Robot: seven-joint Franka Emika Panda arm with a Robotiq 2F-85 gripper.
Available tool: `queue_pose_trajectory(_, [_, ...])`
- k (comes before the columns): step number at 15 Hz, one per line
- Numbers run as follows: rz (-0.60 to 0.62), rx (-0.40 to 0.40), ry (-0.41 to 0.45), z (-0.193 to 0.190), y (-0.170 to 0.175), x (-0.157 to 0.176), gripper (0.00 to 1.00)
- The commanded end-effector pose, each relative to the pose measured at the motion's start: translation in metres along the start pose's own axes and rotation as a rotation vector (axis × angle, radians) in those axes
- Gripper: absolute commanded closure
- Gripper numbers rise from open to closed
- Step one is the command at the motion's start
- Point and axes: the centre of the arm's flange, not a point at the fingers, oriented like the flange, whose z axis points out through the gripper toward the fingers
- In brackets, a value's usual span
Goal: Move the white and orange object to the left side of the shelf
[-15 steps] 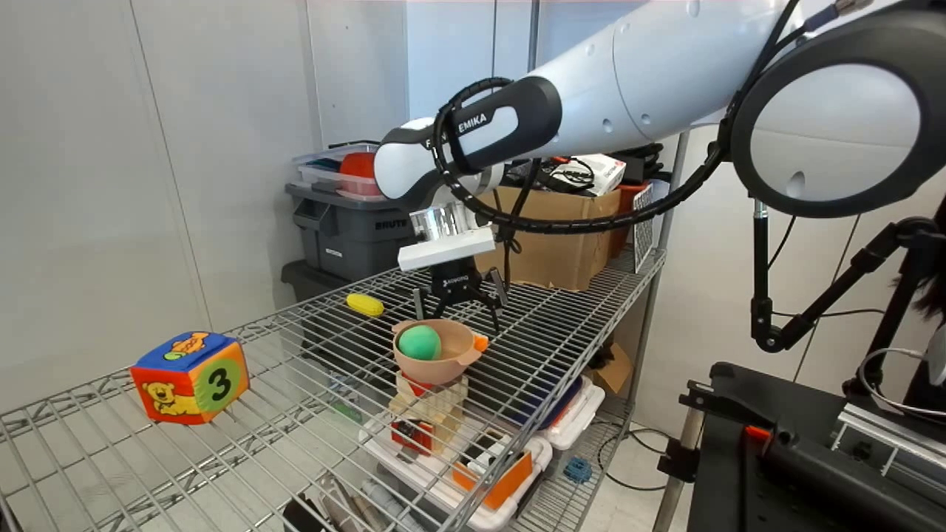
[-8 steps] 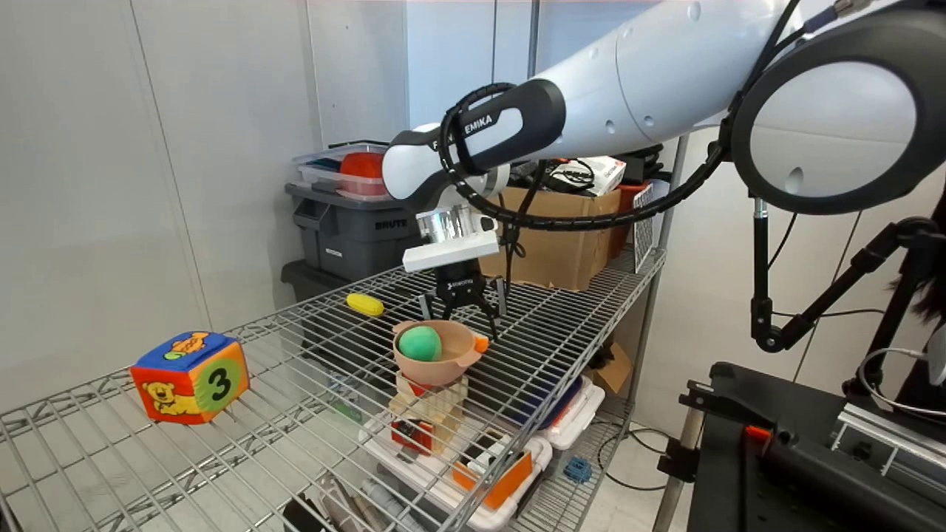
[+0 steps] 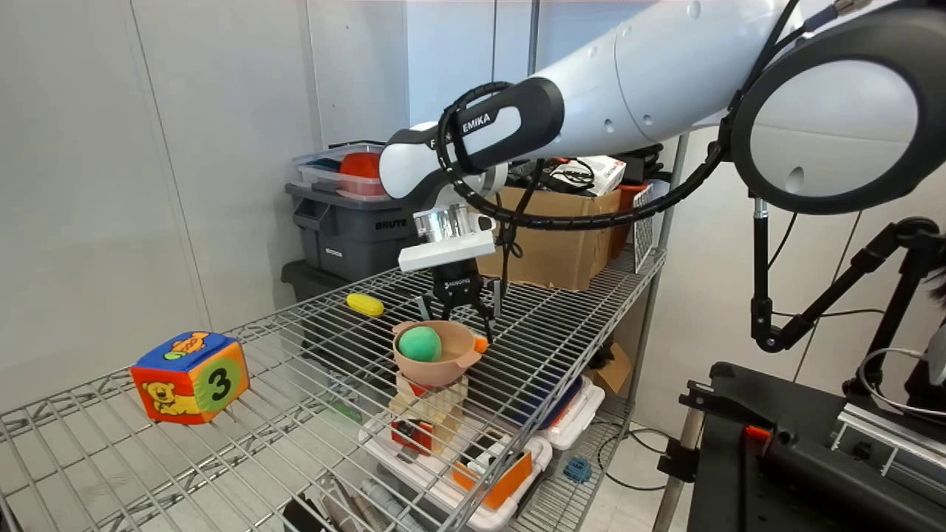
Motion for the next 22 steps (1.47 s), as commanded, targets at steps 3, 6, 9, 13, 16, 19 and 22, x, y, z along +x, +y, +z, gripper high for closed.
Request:
queue_pose_trajectory(3, [-0.011, 0.013, -0.028, -0.033, -0.044, 0.053, 0.63])
queue_pose_trajectory(6, [-0.026, 0.031, -0.018, -0.052, -0.038, 0.053, 0.63])
queue_pose_trajectory(9, [-0.058, 0.077, 0.003, -0.081, -0.033, 0.047, 0.63])
queue_pose_trajectory(13, [-0.163, 0.116, 0.060, -0.130, -0.044, 0.018, 0.63])
queue_pose_trajectory(16, [-0.237, 0.128, 0.106, -0.159, -0.069, -0.019, 0.63])
queue_pose_trajectory(19, [-0.298, 0.116, 0.130, -0.166, -0.107, -0.069, 0.63])
queue_pose_trajectory(22, [-0.358, 0.088, 0.153, -0.158, -0.147, -0.119, 0.63])
